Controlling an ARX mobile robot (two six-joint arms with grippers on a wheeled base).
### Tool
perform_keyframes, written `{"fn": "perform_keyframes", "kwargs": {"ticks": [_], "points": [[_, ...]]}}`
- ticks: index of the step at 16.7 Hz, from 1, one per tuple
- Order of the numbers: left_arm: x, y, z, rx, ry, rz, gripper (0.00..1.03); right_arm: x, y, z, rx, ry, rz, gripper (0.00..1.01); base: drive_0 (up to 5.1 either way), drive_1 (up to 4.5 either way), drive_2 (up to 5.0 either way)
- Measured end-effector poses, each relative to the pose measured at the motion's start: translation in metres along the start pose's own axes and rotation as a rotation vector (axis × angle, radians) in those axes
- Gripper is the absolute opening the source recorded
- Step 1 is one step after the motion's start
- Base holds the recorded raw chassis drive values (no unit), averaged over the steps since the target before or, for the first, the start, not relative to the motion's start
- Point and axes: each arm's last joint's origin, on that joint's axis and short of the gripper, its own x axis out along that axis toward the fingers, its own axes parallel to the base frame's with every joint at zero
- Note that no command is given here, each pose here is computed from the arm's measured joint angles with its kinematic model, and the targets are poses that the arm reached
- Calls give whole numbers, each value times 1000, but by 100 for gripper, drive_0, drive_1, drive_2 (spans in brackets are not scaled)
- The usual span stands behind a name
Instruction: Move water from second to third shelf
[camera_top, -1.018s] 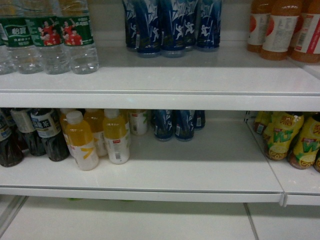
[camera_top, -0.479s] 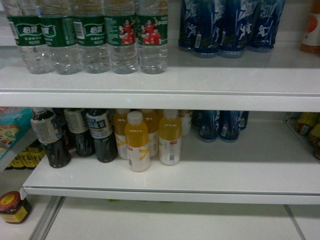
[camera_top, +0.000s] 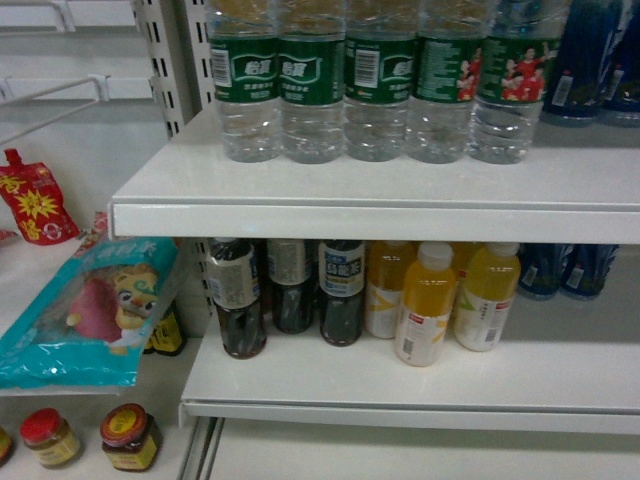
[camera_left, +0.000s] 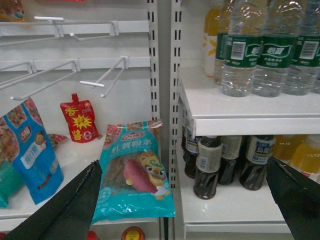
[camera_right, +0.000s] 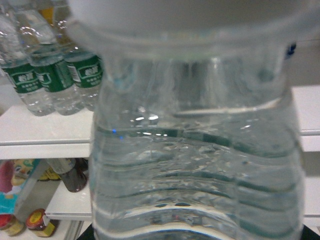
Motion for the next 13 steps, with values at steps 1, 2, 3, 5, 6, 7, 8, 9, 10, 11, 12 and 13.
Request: {"fn": "perform_keyframes", "kwargs": {"ticks": [1, 2, 3, 5, 6, 7, 8, 9, 10, 11, 12, 13], "points": [[0, 0, 0, 0, -1, 0, 98, 0, 0, 0, 0, 3, 0, 42, -476, 345, 166], [0, 0, 0, 0, 0, 0, 98, 0, 0, -1, 0, 10, -1, 42, -481, 340, 162], [0, 0, 0, 0, 0, 0, 98, 0, 0, -1, 0, 7, -1, 42, -329, 264, 79], [0, 0, 0, 0, -2, 1, 98, 0, 0, -1, 0, 9, 0, 42, 0, 0, 0], [0, 0, -1, 0, 5, 3, 98, 0, 0, -1, 0, 6, 8, 42, 0, 0, 0], [0, 0, 0, 0, 4, 3, 98, 0, 1, -1, 2, 8, 19, 42, 0, 0, 0], [0, 0, 0, 0, 0, 2, 98, 0, 1, -1, 2, 10, 18, 42, 0, 0, 0], [0, 0, 0, 0, 0, 2, 98, 0, 0, -1, 2, 10, 12, 42, 0, 0, 0], [0, 0, 0, 0, 0, 2, 98, 0, 0, -1, 2, 10, 3, 42, 0, 0, 0], [0, 0, 0, 0, 0, 0, 98, 0, 0, -1, 2, 8, 2, 42, 0, 0, 0], [0, 0, 0, 0, 0, 0, 98, 0, 0, -1, 2, 9, 1, 42, 0, 0, 0], [0, 0, 0, 0, 0, 0, 98, 0, 0, -1, 2, 9, 1, 42, 0, 0, 0]]}}
